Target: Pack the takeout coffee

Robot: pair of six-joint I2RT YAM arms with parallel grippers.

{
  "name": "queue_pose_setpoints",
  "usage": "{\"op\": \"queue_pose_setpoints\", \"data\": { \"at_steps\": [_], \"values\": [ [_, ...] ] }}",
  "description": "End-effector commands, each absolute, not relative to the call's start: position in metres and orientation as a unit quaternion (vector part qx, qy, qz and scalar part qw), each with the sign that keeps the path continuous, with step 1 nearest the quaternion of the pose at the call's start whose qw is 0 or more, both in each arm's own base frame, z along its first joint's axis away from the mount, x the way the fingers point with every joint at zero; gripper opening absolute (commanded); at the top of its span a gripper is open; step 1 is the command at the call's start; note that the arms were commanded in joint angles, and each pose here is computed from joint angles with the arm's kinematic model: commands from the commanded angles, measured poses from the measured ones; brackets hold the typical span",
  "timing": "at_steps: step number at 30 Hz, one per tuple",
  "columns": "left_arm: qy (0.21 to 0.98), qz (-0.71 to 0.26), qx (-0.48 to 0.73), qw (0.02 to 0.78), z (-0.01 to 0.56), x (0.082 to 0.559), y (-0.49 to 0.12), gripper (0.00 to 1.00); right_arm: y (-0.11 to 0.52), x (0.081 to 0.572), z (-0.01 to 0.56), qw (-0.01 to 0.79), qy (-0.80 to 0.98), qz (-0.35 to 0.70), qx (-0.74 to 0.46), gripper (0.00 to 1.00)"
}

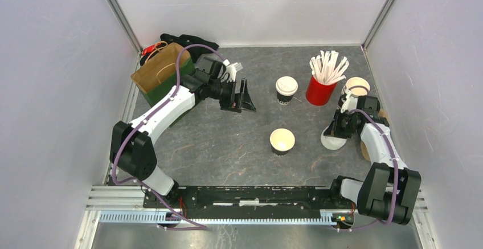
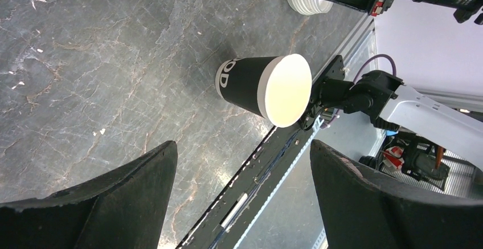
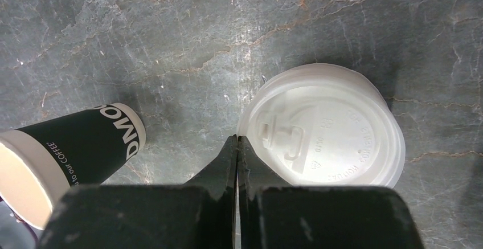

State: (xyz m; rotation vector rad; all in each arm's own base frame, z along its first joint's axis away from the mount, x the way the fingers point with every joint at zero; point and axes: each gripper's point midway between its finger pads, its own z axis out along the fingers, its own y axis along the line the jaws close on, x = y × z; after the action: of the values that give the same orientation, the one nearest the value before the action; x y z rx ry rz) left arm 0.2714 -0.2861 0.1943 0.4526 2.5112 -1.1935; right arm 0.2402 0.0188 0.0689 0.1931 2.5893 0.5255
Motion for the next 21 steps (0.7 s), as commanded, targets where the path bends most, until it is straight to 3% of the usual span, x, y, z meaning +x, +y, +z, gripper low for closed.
{"op": "queue_pose_setpoints", "data": {
  "at_steps": [1, 6, 11, 14, 21],
  "values": [
    [0.863, -0.447, 0.162, 0.172, 0.215, 0.268, -0.293, 0.92, 0.022, 0.245, 0.072, 0.259, 0.939, 0.213, 0.081, 0.00],
    [0.862, -0.449, 0.162, 0.170, 0.214, 0.268, -0.293, 0.92, 0.028, 0.242, 0.071, 0.257, 0.932, 0.239, 0.095, 0.00],
    [0.862, -0.449, 0.164, 0.170, 0.214, 0.267, -0.293, 0.92, 0.024, 0.243, 0.067, 0.253, 0.932, 0.238, 0.099, 0.06],
    [0.861, -0.450, 0.165, 0.170, 0.215, 0.266, -0.293, 0.92, 0.023, 0.244, 0.069, 0.254, 0.931, 0.239, 0.106, 0.00],
    [0.860, -0.450, 0.167, 0.171, 0.215, 0.266, -0.293, 0.92, 0.015, 0.245, 0.086, 0.262, 0.932, 0.215, 0.129, 0.00]
  ]
}}
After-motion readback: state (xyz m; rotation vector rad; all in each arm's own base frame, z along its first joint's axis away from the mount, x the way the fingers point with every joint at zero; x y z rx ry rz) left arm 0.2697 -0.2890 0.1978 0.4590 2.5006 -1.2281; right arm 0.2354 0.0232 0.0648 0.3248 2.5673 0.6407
